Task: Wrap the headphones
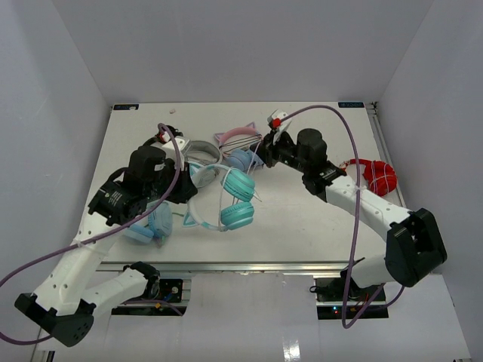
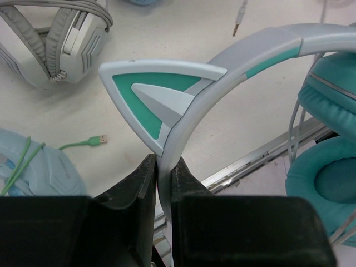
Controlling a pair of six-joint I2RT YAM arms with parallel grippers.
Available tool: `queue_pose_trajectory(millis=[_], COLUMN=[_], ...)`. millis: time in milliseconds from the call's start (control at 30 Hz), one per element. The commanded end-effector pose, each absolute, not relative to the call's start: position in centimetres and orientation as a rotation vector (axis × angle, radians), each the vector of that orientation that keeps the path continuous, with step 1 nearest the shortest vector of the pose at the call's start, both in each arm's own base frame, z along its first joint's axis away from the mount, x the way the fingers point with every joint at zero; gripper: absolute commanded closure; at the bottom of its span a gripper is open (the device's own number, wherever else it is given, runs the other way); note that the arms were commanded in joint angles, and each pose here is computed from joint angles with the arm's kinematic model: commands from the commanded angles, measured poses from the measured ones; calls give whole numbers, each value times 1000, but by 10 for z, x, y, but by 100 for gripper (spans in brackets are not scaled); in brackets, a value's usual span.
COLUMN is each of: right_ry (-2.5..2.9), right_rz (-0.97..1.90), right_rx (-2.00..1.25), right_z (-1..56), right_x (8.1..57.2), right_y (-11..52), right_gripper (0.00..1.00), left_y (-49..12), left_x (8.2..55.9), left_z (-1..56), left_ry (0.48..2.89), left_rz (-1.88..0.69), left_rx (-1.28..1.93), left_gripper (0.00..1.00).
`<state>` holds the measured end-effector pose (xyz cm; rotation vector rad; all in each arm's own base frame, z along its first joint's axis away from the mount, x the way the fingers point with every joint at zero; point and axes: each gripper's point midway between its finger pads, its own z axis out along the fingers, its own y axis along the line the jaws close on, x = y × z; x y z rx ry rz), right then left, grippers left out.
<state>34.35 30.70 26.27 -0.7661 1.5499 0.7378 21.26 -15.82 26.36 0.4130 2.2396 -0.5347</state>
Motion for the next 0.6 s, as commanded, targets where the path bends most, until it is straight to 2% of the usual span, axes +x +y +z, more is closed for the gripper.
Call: queue_pose_trajectory(millis=[0,133,567], right_ry=[1628,1622,1840], right_rz=[633,621,675], right_rx=[-863,-928,-1102], right_z=[281,304,264], right_x=[348,349,351], right_y=[294,298,313], right_gripper=[92,92,92], left_y=[-170,-168,-184], left_x=[229,248,273], left_z=[245,216,177], left_ry=[2254,2327,2362], left_rz=[-515,-393,-139], left_rx=[460,455,524], left_gripper=[100,100,100])
